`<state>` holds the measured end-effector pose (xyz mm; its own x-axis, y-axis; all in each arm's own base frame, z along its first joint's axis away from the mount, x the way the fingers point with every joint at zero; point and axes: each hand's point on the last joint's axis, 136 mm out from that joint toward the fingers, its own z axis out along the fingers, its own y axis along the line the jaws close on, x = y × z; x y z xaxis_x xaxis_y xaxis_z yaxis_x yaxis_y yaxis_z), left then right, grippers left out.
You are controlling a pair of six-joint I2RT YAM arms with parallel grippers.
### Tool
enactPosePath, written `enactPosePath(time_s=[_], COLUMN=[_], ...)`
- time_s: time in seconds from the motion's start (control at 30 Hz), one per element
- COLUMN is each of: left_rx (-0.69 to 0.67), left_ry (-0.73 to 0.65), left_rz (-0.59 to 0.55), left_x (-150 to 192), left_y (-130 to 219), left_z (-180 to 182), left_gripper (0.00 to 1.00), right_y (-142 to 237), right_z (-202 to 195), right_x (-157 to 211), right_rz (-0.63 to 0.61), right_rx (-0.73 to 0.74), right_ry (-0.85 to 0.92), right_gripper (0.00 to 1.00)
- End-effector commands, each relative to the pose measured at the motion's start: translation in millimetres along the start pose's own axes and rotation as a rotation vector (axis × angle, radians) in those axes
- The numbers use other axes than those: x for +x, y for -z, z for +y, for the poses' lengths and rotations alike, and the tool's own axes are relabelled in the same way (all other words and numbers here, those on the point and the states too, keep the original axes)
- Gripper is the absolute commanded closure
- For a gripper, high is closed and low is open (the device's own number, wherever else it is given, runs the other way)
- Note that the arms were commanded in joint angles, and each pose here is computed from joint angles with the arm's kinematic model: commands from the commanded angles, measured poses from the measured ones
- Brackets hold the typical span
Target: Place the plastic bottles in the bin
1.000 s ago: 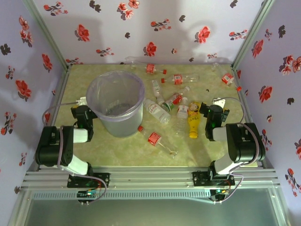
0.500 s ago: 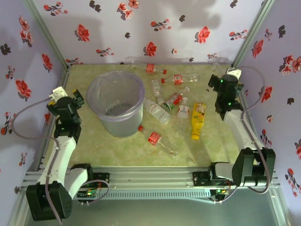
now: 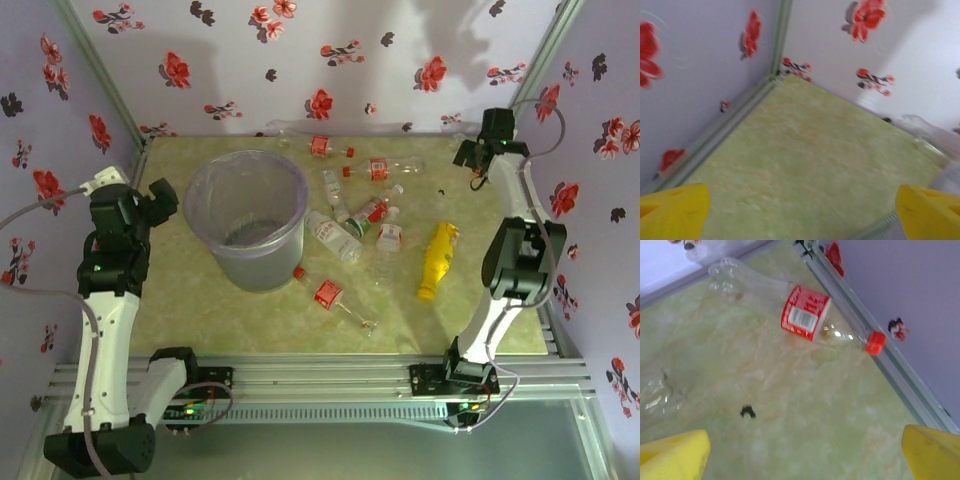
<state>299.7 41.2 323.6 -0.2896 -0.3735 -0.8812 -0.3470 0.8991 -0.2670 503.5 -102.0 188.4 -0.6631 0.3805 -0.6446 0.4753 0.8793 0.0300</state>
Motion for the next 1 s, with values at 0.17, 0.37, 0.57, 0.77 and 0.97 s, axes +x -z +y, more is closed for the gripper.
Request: enactPosePath(time_s=[0.17,0.37,0.57,0.77,0.97], left_rx=[0.195,0.227,0.254,0.285,0.293], left_ry=[0.034,0.048,0.06,0.089,0.095], left_rz=[0.107,0.094,0.091,0.09,0.097], left_x=[16.4,11.2,10.4,9.7,12.1], left_y=[7.9,8.7,9.6,6.0,2.3], left_z=[-35.9,-42.9,-47.5,-54.0,-56.0], left_gripper=[0.03,0.03,0.03,0.03,0.03], right_y=[-62.2,-96.4,-124.6,-135.5,-128.1], right_z=[18.4,15.8,4.0,7.2,17.3], right_x=[-28.1,-38.6,-21.8,3.3,33.9], right_rz=[0.061,0.046,0.113,0.185,0.28], right_rx=[-0.066,-0.074,-0.051,-0.082,-0.157], right_ry=[0.036,0.005,0.026,0.05,0.057], right_gripper=[0.01,0.01,0.01,0.01,0.03])
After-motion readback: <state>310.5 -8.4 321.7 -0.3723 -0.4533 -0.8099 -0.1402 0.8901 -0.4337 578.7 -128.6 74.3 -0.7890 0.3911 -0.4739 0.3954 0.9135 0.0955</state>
